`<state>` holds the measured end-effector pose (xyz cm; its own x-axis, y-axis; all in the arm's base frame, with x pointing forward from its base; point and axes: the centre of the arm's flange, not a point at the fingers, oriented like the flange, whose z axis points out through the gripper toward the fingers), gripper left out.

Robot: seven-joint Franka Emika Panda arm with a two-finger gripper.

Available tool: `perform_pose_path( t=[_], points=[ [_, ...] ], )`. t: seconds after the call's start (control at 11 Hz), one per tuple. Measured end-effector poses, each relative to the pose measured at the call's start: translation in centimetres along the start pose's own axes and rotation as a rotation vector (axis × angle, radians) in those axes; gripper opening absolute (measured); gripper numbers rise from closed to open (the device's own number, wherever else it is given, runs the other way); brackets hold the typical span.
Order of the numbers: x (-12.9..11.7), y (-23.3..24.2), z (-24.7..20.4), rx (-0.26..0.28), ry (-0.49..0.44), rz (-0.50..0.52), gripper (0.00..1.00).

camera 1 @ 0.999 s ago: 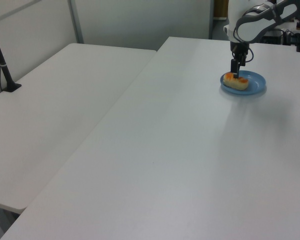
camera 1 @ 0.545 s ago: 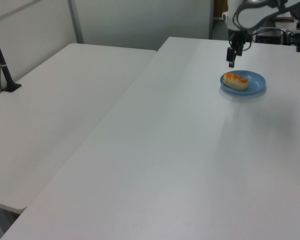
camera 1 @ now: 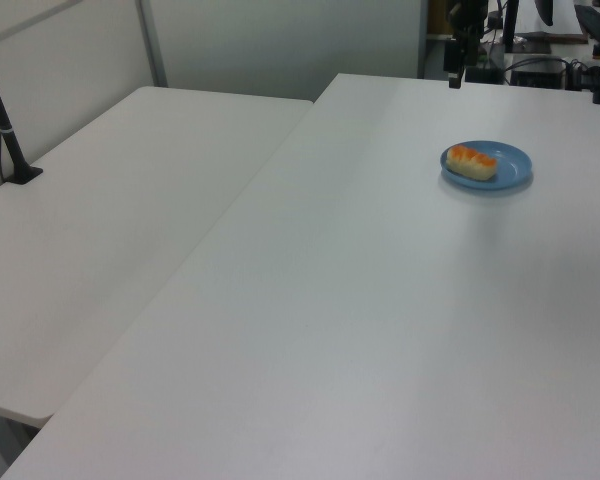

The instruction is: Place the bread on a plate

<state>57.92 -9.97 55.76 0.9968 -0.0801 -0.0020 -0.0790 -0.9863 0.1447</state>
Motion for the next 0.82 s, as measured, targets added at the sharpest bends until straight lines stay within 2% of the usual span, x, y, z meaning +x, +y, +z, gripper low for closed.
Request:
perform_pose_path(
  t=[0.18, 0.36, 0.55, 0.82],
  points=[
    [-0.6, -3.2, -1.8, 0.005, -0.003, -0.039, 1.00],
    [-0.9, -5.8, -2.6, 0.034, 0.005, -0.052, 1.00],
    [-0.9, -6.4, -2.7, 0.053, 0.005, -0.057, 1.00],
    [-0.9, -6.4, -2.7, 0.053, 0.005, -0.057, 1.00]
  ],
)
